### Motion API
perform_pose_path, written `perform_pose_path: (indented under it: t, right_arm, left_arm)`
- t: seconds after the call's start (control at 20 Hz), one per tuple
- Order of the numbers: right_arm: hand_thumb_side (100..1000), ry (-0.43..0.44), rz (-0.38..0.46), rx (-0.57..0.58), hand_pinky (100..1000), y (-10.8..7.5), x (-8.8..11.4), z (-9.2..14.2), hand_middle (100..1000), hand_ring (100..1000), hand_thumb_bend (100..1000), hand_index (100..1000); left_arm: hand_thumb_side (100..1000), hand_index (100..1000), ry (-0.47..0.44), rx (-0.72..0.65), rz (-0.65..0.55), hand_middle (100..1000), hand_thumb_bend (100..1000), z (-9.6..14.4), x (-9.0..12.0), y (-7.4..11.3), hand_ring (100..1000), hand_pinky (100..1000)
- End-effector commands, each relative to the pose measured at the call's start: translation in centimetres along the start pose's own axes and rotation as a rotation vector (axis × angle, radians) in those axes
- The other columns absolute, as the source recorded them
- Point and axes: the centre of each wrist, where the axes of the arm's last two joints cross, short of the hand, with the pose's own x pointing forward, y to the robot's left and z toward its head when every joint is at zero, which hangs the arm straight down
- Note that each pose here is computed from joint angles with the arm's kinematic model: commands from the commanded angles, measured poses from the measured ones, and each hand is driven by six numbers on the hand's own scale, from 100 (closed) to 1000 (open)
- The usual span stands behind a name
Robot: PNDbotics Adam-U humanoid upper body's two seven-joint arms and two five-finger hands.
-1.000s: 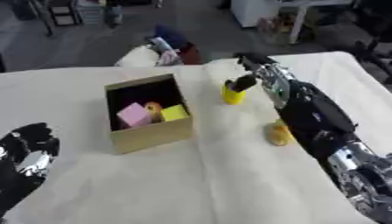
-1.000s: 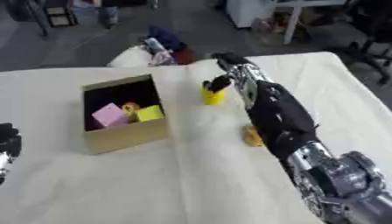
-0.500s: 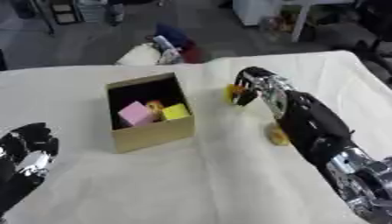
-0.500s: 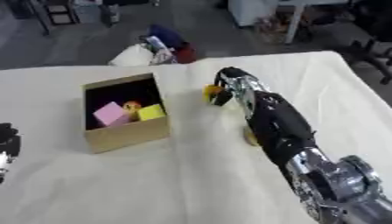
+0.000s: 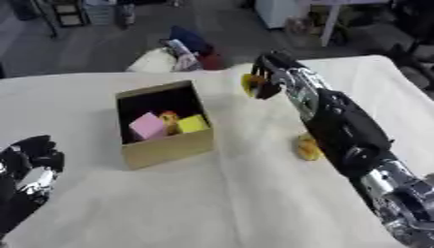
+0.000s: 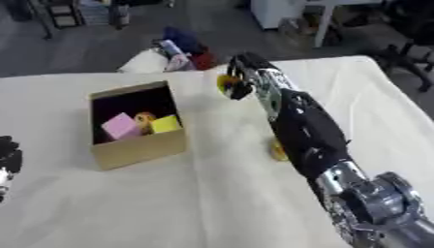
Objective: Pick up objects on the table and place them in the box.
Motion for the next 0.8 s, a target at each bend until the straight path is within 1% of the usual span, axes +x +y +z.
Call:
perform_pose_path:
  t: [0.05, 0.2, 0.3, 0.35, 0.4, 0.45, 0.5, 0.55, 0.65, 0.7, 0.75, 0.8]
  right_arm:
    - [100, -0.128, -0.001, -0.076, 578, -3.1, 3.1, -0.6, 283, 490, 100, 419]
    - [100, -0.229, 0.005, -0.041, 593, -2.9, 6.0, -1.0, 313, 506, 100, 448]
    - [100, -0.299, 0.032, 0.019, 625, -2.1, 8.0, -1.2, 371, 547, 100, 504]
    - [100, -0.327, 0.062, 0.055, 632, -1.5, 8.9, -1.3, 387, 558, 100, 520]
    - [100, -0.349, 0.09, 0.087, 654, -0.9, 9.7, -1.3, 455, 592, 100, 594]
    - [100, -0.37, 0.108, 0.127, 665, -0.1, 10.3, -1.4, 504, 614, 100, 674]
    - [100, -0.387, 0.122, 0.159, 670, 0.6, 10.8, -1.4, 523, 624, 100, 707]
    - [247, -0.403, 0.139, 0.187, 701, 1.2, 11.3, -1.3, 658, 703, 110, 852]
    - [413, -0.431, 0.185, 0.232, 734, 2.0, 11.9, -1.2, 786, 768, 215, 964]
    - [438, -0.441, 0.209, 0.243, 744, 2.1, 12.1, -1.2, 808, 781, 236, 985]
    - [517, -0.449, 0.232, 0.252, 775, 2.0, 12.2, -1.1, 888, 825, 263, 1000]
    - [527, -0.454, 0.249, 0.257, 783, 1.8, 12.1, -1.0, 910, 834, 265, 1000]
  left_arm:
    - [443, 785, -0.024, 0.006, -0.009, 672, 336, -0.2, 0.6, 0.4, 726, 746]
    - [444, 785, -0.027, 0.001, -0.006, 672, 338, -0.3, 0.6, 0.3, 726, 746]
    - [443, 785, -0.03, -0.002, -0.005, 672, 338, -0.3, 0.6, 0.2, 725, 746]
    - [443, 785, -0.031, -0.004, -0.005, 672, 338, -0.4, 0.7, 0.2, 725, 746]
    - [442, 785, -0.033, -0.005, -0.004, 671, 338, -0.4, 0.7, 0.2, 725, 746]
    - [442, 785, -0.036, -0.006, -0.003, 671, 338, -0.5, 0.8, 0.1, 725, 746]
    - [443, 785, -0.037, -0.006, -0.002, 671, 339, -0.5, 0.8, 0.1, 725, 746]
    - [443, 785, -0.037, -0.006, -0.003, 671, 340, -0.5, 0.8, 0.1, 725, 746]
    - [443, 785, -0.037, -0.006, -0.003, 671, 341, -0.5, 0.8, 0.1, 725, 746]
    - [443, 785, -0.037, -0.007, -0.003, 671, 341, -0.5, 0.8, 0.1, 725, 746]
    - [443, 785, -0.036, -0.006, -0.003, 671, 341, -0.5, 0.8, 0.2, 724, 746]
    - [443, 785, -0.034, -0.005, -0.004, 671, 341, -0.4, 0.7, 0.2, 724, 746]
